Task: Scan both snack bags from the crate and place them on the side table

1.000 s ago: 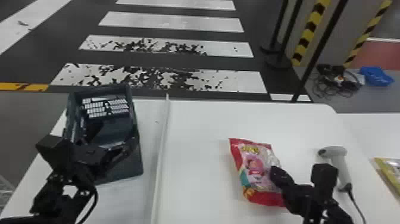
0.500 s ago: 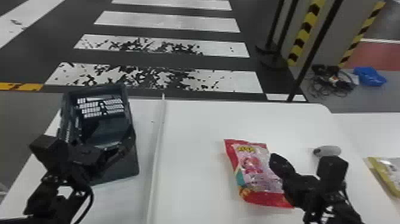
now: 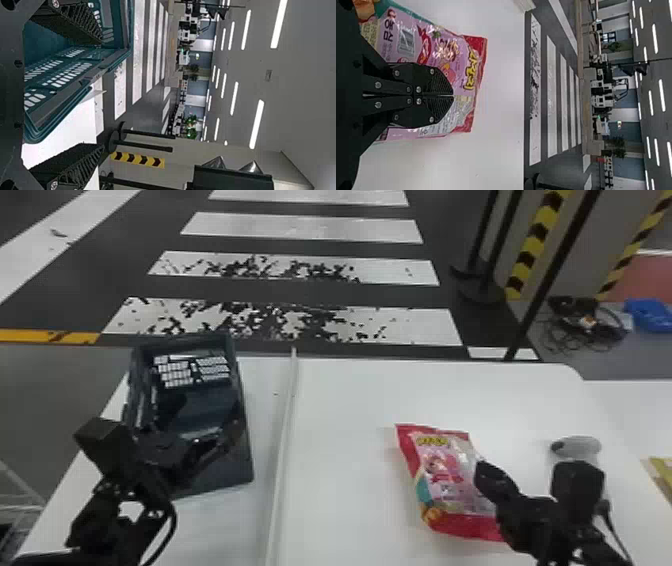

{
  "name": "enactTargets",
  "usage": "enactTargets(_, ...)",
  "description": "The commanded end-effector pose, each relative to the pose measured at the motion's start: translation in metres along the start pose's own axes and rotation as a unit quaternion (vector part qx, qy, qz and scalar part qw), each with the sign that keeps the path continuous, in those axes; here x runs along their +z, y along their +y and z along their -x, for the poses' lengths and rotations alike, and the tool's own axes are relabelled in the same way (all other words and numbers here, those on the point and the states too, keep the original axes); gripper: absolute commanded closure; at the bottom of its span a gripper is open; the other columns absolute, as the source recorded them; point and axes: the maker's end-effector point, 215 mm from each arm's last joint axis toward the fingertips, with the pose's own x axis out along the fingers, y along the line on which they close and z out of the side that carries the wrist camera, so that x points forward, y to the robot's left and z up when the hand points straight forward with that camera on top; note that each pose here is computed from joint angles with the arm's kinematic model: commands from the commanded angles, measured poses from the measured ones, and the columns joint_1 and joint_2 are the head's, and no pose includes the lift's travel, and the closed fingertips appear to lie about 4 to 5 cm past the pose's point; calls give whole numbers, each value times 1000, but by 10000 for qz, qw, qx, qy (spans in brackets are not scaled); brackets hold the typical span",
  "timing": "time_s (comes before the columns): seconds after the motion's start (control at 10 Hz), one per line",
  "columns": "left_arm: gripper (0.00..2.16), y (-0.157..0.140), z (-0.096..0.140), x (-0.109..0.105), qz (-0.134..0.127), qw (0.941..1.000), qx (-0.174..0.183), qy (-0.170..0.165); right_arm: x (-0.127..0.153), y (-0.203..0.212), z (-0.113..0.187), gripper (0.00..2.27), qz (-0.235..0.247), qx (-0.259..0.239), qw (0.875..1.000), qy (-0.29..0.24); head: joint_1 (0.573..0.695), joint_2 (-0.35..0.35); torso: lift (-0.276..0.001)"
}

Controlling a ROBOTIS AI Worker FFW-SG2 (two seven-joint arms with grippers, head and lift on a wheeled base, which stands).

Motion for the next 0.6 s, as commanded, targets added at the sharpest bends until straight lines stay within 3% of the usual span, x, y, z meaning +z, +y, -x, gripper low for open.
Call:
enactTargets(0.0, 76, -4, -3, 1, 12, 10000, -38, -7, -7, -24, 4, 2263, -57, -206, 9998, 49, 695, -56, -95)
enactTargets(0.2, 76, -8, -3, -1, 14, 10000, -68, 8, -9, -43, 9, 2263, -80, -367, 9993, 65, 695, -95, -95)
enactTargets(0.5, 76, -6, 0, 0, 2, 10000, -56, 7, -35, -54, 11, 2263, -77, -456, 9983, 351, 695, -125, -95)
